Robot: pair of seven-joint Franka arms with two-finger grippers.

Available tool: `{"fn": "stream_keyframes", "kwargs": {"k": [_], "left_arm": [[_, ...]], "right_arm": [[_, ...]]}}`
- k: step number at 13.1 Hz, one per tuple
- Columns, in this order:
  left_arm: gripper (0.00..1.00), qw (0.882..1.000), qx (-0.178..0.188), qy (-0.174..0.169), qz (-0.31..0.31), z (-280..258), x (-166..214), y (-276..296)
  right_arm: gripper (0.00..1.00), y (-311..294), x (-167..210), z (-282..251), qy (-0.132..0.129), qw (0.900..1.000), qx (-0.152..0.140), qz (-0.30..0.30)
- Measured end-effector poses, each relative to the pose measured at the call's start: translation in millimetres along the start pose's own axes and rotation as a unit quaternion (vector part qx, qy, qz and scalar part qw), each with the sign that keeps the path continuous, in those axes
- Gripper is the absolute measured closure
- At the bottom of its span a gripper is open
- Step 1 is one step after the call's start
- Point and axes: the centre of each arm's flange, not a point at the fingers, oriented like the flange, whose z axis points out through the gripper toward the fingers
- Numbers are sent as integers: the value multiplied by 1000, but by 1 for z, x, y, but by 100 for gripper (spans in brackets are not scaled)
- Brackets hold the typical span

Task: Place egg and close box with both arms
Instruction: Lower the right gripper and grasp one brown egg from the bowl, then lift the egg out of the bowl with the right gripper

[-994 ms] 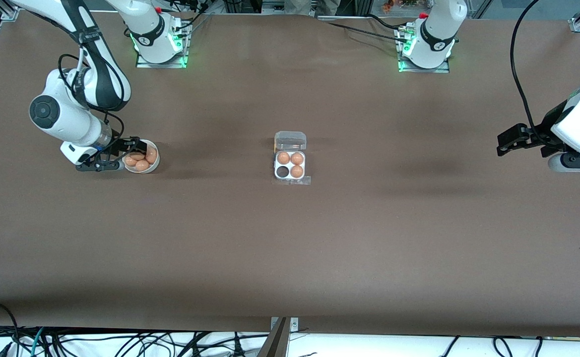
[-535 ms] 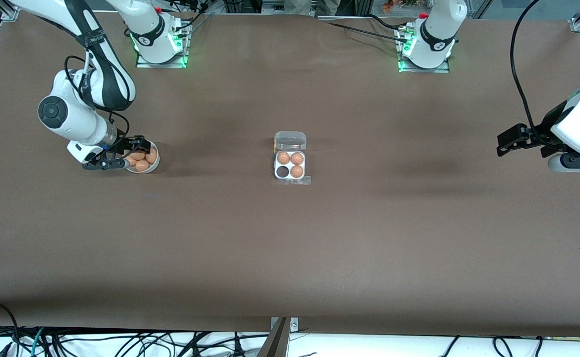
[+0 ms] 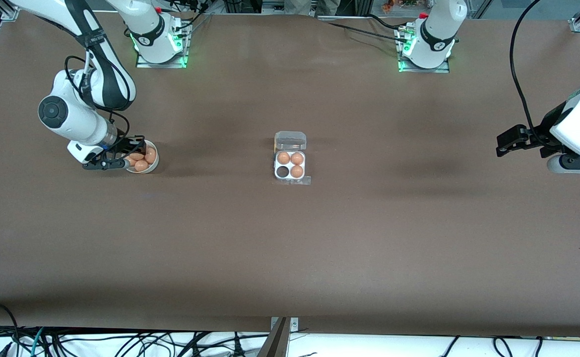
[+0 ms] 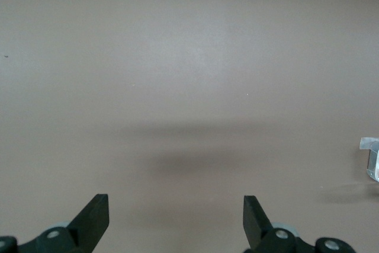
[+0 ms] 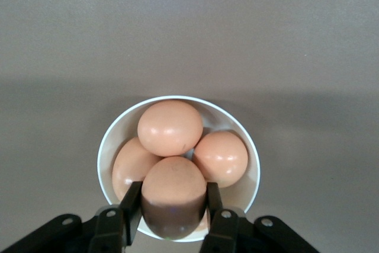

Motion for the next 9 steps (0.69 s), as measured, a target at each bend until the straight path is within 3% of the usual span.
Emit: {"fn": "stream_keyframes", "kwargs": {"k": [4, 9], "left_arm": [[0, 1000, 0, 0, 0, 0, 0, 0], [0, 1000, 0, 0, 0, 0, 0, 0]], "right_arm": [[53, -27, 3, -38, 6, 1000, -2, -5], [53, -29, 7, -178, -23, 1000, -8, 0]]}}
